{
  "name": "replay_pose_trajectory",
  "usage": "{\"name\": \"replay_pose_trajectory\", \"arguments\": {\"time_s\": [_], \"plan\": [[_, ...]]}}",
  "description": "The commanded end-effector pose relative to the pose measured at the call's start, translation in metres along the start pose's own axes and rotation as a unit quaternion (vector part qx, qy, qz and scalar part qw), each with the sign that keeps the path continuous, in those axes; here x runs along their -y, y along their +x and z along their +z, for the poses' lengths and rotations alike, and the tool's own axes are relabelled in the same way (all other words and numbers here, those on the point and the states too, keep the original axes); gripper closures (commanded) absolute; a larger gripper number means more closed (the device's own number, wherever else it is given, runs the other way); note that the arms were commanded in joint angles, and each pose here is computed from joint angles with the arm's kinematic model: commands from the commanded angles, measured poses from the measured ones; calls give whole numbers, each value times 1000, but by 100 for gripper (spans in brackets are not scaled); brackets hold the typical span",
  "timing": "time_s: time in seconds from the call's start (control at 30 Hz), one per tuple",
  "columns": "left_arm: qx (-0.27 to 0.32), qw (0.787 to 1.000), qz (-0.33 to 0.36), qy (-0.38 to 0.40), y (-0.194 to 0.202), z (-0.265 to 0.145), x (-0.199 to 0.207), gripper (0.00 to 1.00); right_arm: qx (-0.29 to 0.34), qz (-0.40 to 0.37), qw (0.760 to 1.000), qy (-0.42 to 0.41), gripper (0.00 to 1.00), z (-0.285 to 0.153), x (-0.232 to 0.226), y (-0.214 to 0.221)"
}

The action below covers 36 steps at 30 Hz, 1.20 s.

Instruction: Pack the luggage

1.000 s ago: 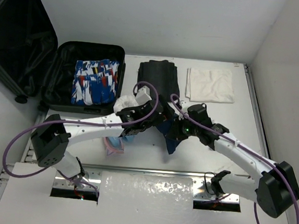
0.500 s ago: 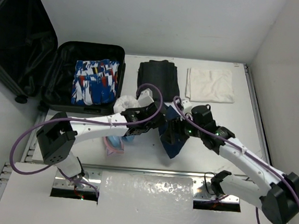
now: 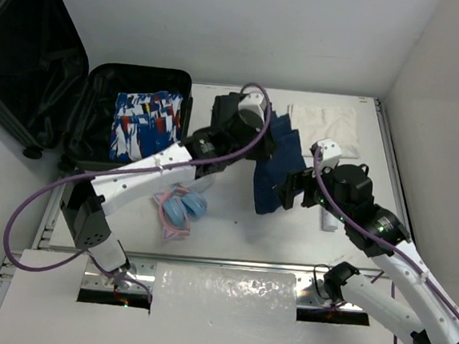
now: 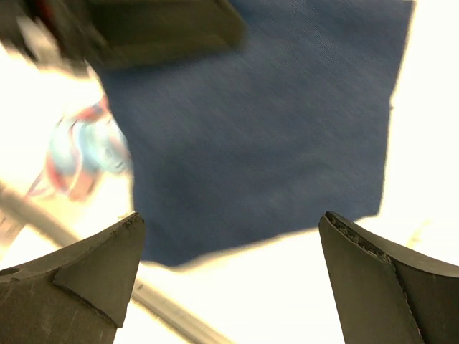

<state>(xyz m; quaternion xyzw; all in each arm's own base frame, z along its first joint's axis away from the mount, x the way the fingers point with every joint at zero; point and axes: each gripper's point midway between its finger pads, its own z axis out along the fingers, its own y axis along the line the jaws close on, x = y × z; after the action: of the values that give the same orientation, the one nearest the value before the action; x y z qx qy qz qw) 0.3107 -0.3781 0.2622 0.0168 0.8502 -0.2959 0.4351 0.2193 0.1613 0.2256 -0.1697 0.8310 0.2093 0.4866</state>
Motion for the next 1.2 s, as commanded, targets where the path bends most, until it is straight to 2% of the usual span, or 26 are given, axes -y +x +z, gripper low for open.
{"name": "replay_pose_trajectory", "arguments": {"time_s": [0.0,0.03,0.07,0.13,0.17,0.2,0.27,0.3,0.33,0.37,0.43,0.47,0.5,0.53,0.6,0.63,0.67,0.7,0.77,0.8,0.87,0.93,1.0,1.07,1.1,1.17], "plan": [[43,997,38,41,-82,-11,-9,100,20,-19,996,90,1,-19,30,-22],[61,995,53,56,-108,-20,-3,100,22,-22,995,93,1,-20,32,-24],[56,995,84,21,-119,-14,-29,100,22,-25,995,95,1,-20,32,-25],[86,990,113,5,-159,-23,-37,100,20,-27,995,94,1,-18,32,-24],[86,987,133,-34,-167,-18,-58,100,17,-28,995,95,1,-16,33,-22],[102,985,125,-66,-188,-18,-83,100,15,-29,995,94,1,-15,33,-20],[117,984,115,-71,-213,-15,-102,100,11,-34,995,93,1,-12,33,-17],[131,982,97,-97,-232,-18,-132,100,6,-39,995,94,1,-10,35,-13],[143,980,85,-107,-245,-21,-144,100,5,-41,994,97,1,-10,36,-12],[152,978,61,-126,-259,-20,-175,100,6,-43,994,96,1,-9,36,-11],[168,974,23,-147,-274,-24,-209,100,4,-46,994,96,1,-8,36,-10],[175,973,-20,-151,-278,-25,-225,100,4,-47,994,98,1,-8,37,-10],[189,966,-49,-168,-289,-36,-257,100,4,-47,994,98,1,-8,37,-9],[189,964,-94,-162,-281,-30,-274,100,4,-47,994,98,1,-8,37,-9],[209,952,-145,-171,-282,-48,-310,100,9,-46,994,96,1,-7,37,-10],[195,946,-174,-193,-256,-45,-340,100,9,-46,995,92,1,-7,35,-10],[230,935,-195,-185,-264,-58,-342,100,12,-46,995,89,1,-7,34,-11],[217,928,-219,-208,-236,-57,-370,100,10,-45,996,78,1,-5,31,-9],[257,905,-247,-232,-233,-78,-386,100,9,-45,996,75,1,-4,29,-9],[243,900,-262,-250,-207,-76,-400,100,8,-44,997,70,1,-4,28,-8],[274,881,-284,-261,-203,-92,-407,100,8,-44,997,67,1,-3,26,-9],[262,871,-316,-268,-175,-89,-418,100,6,-44,997,60,1,-3,24,-9],[241,871,-335,-267,-145,-84,-422,100,8,-44,997,59,1,-4,24,-10],[238,869,-351,-254,-132,-81,-420,100,8,-43,997,58,1,-3,24,-9],[231,861,-361,-273,-111,-81,-430,100,8,-44,997,55,1,-3,22,-8],[235,843,-376,-304,-98,-93,-440,100,4,-43,998,55,1,-2,22,-6]]}}
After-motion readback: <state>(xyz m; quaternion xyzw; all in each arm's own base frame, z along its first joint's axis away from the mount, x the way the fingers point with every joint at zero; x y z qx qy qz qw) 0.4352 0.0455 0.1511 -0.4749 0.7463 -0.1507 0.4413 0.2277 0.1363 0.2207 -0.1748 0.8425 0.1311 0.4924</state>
